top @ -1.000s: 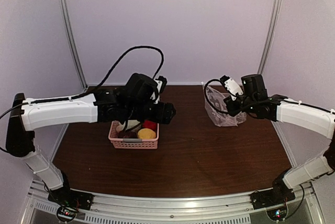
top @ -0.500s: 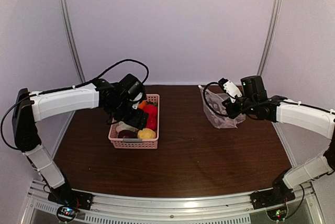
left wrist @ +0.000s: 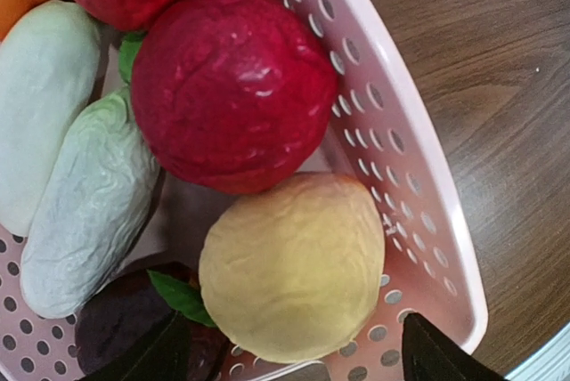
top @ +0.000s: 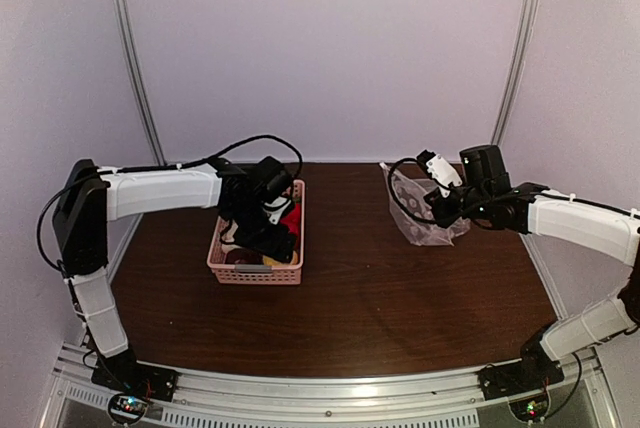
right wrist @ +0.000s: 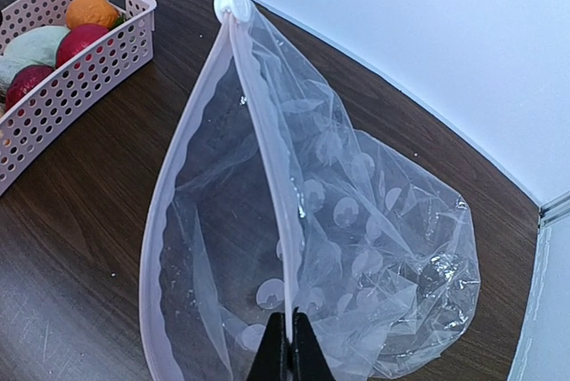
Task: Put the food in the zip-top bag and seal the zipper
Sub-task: Pick up the fake fruit from the bin.
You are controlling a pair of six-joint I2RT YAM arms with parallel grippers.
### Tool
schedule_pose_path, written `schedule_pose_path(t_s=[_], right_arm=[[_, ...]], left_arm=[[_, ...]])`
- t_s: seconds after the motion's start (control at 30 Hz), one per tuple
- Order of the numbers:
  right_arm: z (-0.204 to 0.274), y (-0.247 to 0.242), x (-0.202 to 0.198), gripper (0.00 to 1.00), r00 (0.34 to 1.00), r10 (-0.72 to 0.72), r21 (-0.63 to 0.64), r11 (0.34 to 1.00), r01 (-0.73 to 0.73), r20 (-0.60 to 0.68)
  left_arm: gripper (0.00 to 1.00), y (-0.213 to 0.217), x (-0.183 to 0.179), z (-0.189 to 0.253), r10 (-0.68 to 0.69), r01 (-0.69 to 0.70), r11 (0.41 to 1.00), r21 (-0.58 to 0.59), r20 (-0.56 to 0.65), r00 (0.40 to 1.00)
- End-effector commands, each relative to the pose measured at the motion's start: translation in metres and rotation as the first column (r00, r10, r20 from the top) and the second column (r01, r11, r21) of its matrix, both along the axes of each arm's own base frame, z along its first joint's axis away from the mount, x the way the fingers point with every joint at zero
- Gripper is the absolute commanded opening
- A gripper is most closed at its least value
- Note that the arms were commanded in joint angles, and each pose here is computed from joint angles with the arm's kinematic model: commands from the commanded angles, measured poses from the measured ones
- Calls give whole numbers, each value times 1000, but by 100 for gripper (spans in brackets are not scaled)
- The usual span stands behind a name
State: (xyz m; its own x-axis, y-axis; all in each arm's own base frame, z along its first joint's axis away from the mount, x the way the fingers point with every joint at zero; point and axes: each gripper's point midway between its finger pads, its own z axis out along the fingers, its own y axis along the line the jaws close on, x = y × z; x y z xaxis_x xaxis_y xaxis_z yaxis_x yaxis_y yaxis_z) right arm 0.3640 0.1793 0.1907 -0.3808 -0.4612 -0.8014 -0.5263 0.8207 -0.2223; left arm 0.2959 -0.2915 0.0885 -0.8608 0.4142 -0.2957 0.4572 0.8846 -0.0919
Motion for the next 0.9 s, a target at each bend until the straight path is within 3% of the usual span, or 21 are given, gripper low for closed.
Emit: schedule_pose_path(t_s=[0.0, 0.2, 0.4, 0.57, 0.87], right_arm=[[-5, -3, -4, 0, 1000, 3, -3, 1000, -3, -17], [-10, -2, -4, 0, 1000, 5, -7, 1000, -6, -30], [-11, -2, -4, 0, 999, 8, -10, 1000, -8, -35], [-9, -5, -4, 0, 1000, -1, -12, 1000, 0, -23], [-8, -5, -4, 0, 1000, -2, -17, 1000, 1, -18]], left_arm=[[83, -11, 8, -8, 0, 0, 1000, -24, -19, 1000], [81, -13, 13, -18, 4, -4, 1000, -5, -24, 1000], [67, -13, 21, -22, 16, -16, 1000, 5, 8, 1000], [55, -9, 23, -1, 23, -24, 1000, 6, 49, 999], [52, 14, 19, 55, 60, -61, 998, 1, 147, 987]])
